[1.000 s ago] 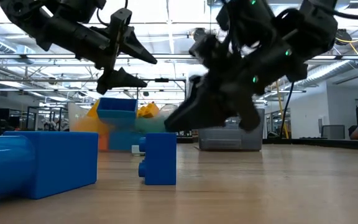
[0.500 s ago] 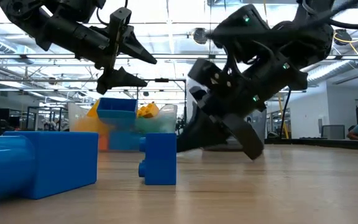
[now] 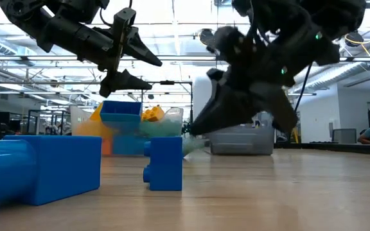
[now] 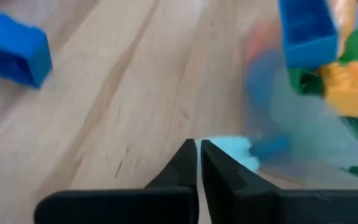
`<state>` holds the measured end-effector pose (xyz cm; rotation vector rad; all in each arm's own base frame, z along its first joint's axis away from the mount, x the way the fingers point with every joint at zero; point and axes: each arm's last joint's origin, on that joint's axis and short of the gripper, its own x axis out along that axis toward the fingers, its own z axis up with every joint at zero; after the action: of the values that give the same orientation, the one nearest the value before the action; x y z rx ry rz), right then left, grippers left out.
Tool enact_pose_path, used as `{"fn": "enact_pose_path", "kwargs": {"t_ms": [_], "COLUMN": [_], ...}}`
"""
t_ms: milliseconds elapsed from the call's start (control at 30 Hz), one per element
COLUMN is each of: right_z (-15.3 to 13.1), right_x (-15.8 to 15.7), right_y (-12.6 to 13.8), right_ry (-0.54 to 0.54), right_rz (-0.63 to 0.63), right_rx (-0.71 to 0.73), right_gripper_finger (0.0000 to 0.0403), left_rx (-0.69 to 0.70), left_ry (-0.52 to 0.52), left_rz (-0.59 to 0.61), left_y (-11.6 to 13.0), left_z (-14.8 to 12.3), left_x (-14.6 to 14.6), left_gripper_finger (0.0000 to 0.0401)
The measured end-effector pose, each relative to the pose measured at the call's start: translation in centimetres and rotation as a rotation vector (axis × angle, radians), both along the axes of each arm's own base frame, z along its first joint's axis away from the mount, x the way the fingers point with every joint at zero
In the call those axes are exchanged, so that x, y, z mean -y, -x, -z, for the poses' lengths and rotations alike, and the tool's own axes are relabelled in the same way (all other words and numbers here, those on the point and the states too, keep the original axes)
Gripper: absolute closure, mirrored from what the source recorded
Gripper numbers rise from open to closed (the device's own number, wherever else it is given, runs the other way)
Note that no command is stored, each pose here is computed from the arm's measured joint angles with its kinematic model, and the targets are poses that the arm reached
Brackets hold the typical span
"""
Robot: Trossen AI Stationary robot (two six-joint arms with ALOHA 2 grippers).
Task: Pick & Place Toys
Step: Put the light blue game piece into the bottom transparent bin
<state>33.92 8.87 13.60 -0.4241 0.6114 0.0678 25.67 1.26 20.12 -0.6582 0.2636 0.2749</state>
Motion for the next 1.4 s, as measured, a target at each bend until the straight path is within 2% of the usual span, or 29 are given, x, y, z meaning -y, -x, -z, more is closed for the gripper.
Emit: {"fn": "enact_pose_path", "kwargs": {"t_ms": [133, 267, 367, 500, 667, 767, 900, 1000, 1100, 1167, 1233, 1400], "right_z": [-0.8, -0.8, 0.4, 2.2, 2.8, 2.0, 0.7, -0.5, -2.4, -3.7, -4.2, -3.5], "right_x": [0.3, 1.2, 1.7, 1.8, 1.5, 1.0, 0.2, -0.5, -1.1, -1.4, -1.3, -1.1], "right_y": [-0.1, -0.3, -0.7, -0.9, -0.4, 0.6, 2.3, 3.6, 4.4, 4.6, 5.2, 5.8], "right_ry": [-0.109, -0.194, -0.211, -0.192, -0.159, -0.143, -0.1, -0.039, 0.01, -0.019, -0.067, -0.195], "right_rz": [0.073, 0.151, 0.133, 0.134, 0.109, 0.058, -0.011, -0.037, 0.055, 0.153, 0.196, 0.306], "right_rx": [0.047, 0.053, 0.024, -0.03, -0.106, -0.187, -0.289, -0.319, -0.238, -0.149, -0.123, -0.115], "right_gripper_finger": [0.0392, 0.0365, 0.0352, 0.0358, 0.0385, 0.0399, 0.04, 0.0402, 0.0397, 0.0383, 0.0358, 0.0251], "left_rx": [0.0, 0.0, 0.0, 0.0, 0.0, 0.0, 0.0, 0.0, 0.0, 0.0, 0.0, 0.001], "left_ry": [0.0, -0.003, -0.001, -0.001, 0.003, 0.004, 0.003, 0.003, 0.003, 0.003, 0.003, 0.004], "left_rz": [0.004, 0.005, 0.004, 0.005, 0.005, 0.006, 0.006, 0.006, 0.006, 0.006, 0.006, 0.005], "left_y": [0.0, 0.0, 0.0, 0.0, 0.0, 0.0, 0.0, 0.0, 0.0, 0.0, 0.0, 0.0], "left_z": [0.0, 0.0, 0.0, 0.0, 0.0, 0.0, 0.0, 0.0, 0.0, 0.0, 0.0, 0.0], "left_x": [0.1, 0.1, 0.1, 0.1, 0.1, 0.1, 0.1, 0.1, 0.1, 0.1, 0.1, 0.1], "left_gripper_finger": [0.0105, 0.0105, 0.0105, 0.0105, 0.0105, 0.0105, 0.0105, 0.0105, 0.0105, 0.0105, 0.0105, 0.0105]}}
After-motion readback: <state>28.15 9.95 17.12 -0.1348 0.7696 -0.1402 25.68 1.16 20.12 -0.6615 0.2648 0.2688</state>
